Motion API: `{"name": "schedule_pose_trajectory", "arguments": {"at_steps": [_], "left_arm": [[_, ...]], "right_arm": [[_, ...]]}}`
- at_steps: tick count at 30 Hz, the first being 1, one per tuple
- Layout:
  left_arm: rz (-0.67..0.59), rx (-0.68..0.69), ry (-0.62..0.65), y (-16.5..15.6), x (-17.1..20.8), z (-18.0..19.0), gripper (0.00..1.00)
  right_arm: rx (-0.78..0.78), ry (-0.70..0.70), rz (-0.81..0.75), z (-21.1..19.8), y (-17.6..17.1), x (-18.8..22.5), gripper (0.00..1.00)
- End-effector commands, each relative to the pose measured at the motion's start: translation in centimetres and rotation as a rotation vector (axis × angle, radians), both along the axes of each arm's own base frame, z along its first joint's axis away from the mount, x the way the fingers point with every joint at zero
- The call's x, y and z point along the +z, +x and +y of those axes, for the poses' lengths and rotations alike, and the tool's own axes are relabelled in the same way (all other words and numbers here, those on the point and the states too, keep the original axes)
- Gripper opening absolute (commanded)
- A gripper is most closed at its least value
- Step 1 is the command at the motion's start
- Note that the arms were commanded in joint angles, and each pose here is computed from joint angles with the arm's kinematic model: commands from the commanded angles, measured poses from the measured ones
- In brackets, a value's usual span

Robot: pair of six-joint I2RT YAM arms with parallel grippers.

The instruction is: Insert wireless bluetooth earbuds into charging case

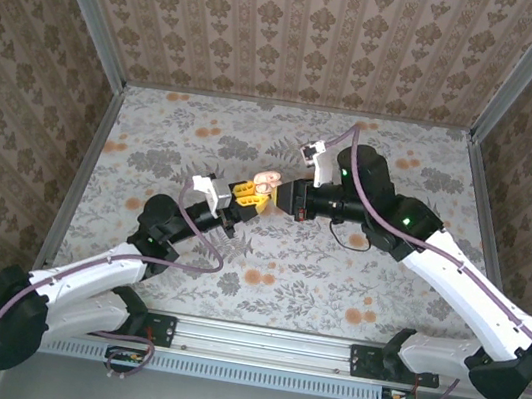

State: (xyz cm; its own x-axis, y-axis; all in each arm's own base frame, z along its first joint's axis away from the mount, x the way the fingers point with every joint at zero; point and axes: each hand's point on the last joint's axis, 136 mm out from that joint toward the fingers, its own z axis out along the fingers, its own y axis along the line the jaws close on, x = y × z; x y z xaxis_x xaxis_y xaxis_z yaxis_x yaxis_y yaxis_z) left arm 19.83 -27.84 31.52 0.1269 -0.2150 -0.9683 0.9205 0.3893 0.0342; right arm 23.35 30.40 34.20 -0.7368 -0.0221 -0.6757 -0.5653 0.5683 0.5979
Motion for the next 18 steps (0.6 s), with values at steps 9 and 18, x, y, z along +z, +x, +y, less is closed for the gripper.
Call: {"name": "schedule_pose_trajectory", "arguments": {"at_steps": [9, 18], "left_arm": [[-0.024, -0.027, -0.033, -0.5, 1.6, -0.1, 0.00], [-0.007, -0.010, -0.030, -0.3, 0.7, 0.2, 0.00]], "right_arm": [[0.036, -0.019, -0.014, 1.1, 0.5, -0.2, 0.13], [0.035, 0.044, -0.035, 0.5, -0.2, 2.0, 0.13]]}}
